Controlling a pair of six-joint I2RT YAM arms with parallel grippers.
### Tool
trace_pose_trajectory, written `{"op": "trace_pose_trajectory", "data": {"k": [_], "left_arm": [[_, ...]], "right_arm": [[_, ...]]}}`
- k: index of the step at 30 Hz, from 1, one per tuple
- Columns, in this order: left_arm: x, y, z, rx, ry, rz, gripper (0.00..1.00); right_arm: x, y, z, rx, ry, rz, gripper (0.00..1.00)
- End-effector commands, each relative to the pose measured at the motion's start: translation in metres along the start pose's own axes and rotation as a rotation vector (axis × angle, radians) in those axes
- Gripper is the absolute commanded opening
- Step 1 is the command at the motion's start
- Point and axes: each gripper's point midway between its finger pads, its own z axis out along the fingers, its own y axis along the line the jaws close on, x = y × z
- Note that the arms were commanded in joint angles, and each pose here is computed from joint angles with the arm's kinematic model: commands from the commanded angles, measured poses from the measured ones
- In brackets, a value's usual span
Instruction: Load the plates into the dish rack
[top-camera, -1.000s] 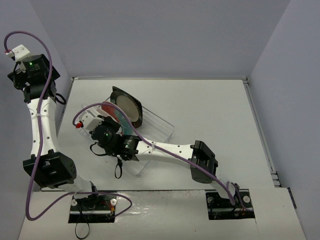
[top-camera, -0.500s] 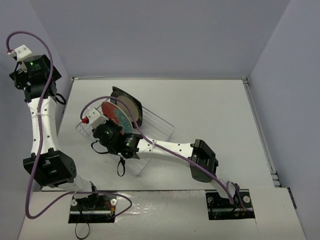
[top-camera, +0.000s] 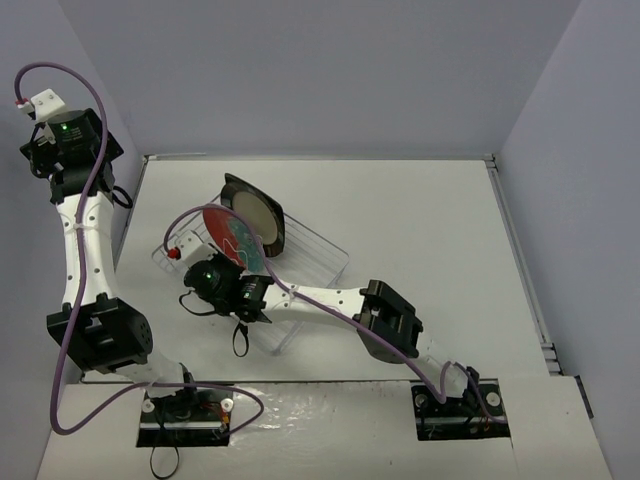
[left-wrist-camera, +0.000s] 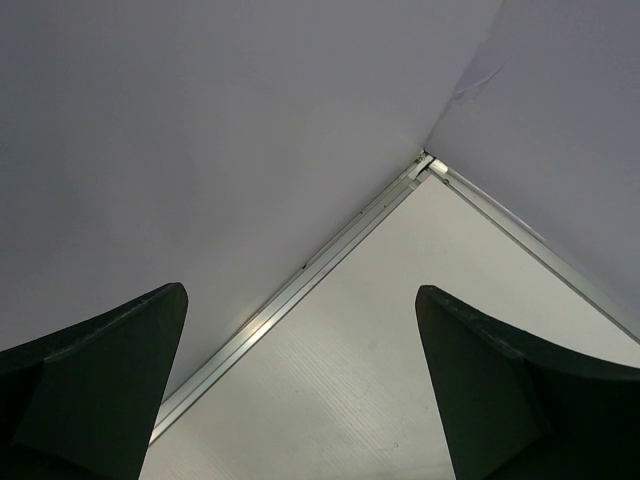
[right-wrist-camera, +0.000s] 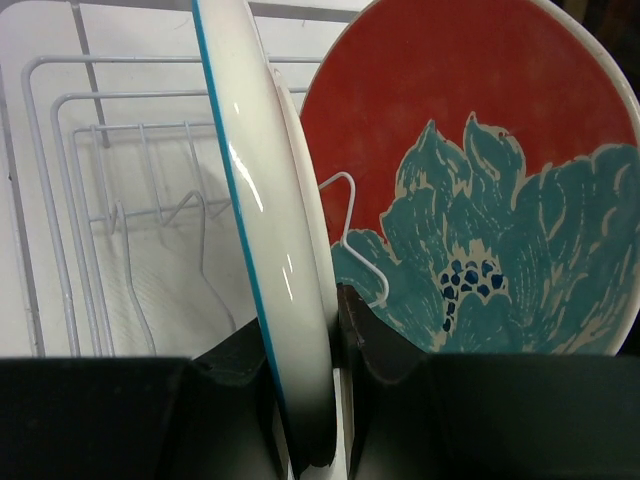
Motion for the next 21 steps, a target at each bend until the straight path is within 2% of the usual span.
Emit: {"op": "trace_pose_trajectory", "data": {"k": [1,2,5,7,11,14,21], "left_arm": [[-0.029,-0.006,-0.005,0.032,-0.089,-0.030,0.97],[-0.029,-0.007,-0.005,0.033,-0.088,-0.030,0.97],[-0.028,-0.011,-0.005,0.043,-0.085,-0.021,0.97],[-0.028,-0.011,-0.006,0.043,-0.086,-0.021,0.97],[-0.029,-0.010,-0.007,0.038,-0.090,-0.020,0.97],[-0.030,-0.010,-0.009,0.042,-0.092,-0.018,0.97],[-0.031,-0.013,-0.011,0.054,-0.092,-0.007,0.97]], "right_arm": [[-0.045,-0.018,-0.001,0.030,-0.104,0.231,0.01],[-0.044,-0.017,0.000,0.019,-0.099,0.230,0.01],[-0.046,-0.015,-0.001,-0.033,-0.101,0.271,0.34],[-0.051,-0.014,-0.006,-0.067,-0.114,0.276,0.48],[-0.054,-0.014,-0.012,-0.096,-0.125,0.277,0.62],[-0.058,-0.015,-0.016,-0.110,-0.127,0.280,0.77],[-0.103,-0.032,-0.045,-0.173,-0.218,0.278,0.95]]}}
